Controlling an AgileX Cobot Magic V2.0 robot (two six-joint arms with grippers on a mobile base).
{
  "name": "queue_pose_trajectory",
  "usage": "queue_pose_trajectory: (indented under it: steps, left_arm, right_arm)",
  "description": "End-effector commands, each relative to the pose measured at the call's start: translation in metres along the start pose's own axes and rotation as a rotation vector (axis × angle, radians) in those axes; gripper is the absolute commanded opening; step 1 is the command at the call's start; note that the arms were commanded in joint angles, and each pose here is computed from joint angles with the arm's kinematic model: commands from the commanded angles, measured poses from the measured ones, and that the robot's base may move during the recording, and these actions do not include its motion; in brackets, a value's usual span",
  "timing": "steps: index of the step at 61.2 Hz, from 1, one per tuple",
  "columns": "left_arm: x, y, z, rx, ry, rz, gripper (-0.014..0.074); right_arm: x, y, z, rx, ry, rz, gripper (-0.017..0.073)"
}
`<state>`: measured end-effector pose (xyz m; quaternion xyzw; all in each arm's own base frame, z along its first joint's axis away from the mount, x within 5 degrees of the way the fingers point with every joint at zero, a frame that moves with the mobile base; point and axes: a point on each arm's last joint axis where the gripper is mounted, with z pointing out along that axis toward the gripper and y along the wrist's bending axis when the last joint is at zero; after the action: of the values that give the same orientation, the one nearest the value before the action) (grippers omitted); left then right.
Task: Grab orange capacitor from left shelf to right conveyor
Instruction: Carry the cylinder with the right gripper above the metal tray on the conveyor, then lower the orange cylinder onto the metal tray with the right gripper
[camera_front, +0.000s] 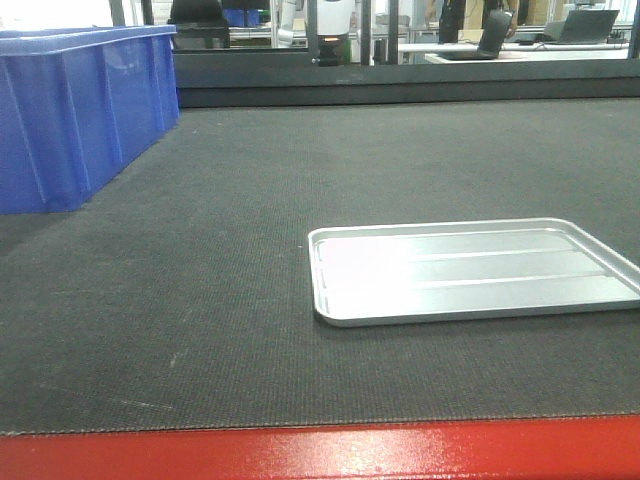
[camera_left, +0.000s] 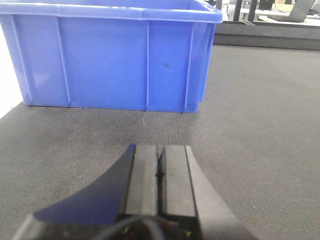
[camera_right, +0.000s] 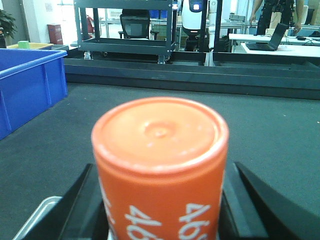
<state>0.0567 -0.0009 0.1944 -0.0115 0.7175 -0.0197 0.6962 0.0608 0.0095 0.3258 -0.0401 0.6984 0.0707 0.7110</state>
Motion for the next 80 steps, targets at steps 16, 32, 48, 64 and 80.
queue_pose_trajectory:
  steps: [16,32,48,64,80]
  left_arm:
    - [-0.01,0.0,-0.001,-0.003,-0.104,-0.005,-0.0127]
    - [-0.01,0.0,-0.001,-0.003,-0.104,-0.005,-0.0127]
    - [-0.01,0.0,-0.001,-0.003,-0.104,-0.005,-0.0127]
    - [-0.01,0.0,-0.001,-0.003,-0.104,-0.005,-0.0127]
    - [-0.01,0.0,-0.001,-0.003,-0.104,-0.005,-0.0127]
  right_arm:
    - [-0.022,0.001,0.004,-0.005,-0.146,-0.015,0.0193]
    - [-0.047,0.007,0.061,-0.041,-0.092,-0.013,0.0193]
    - [-0.026,0.038,0.12,-0.201,-0.002,-0.011,0.0193]
    - [0.04,0.048,0.148,-0.238,0.016,-0.009,0.0193]
    - [0.097,0.05,0.162,-0.246,0.009,-0.003,0.0193]
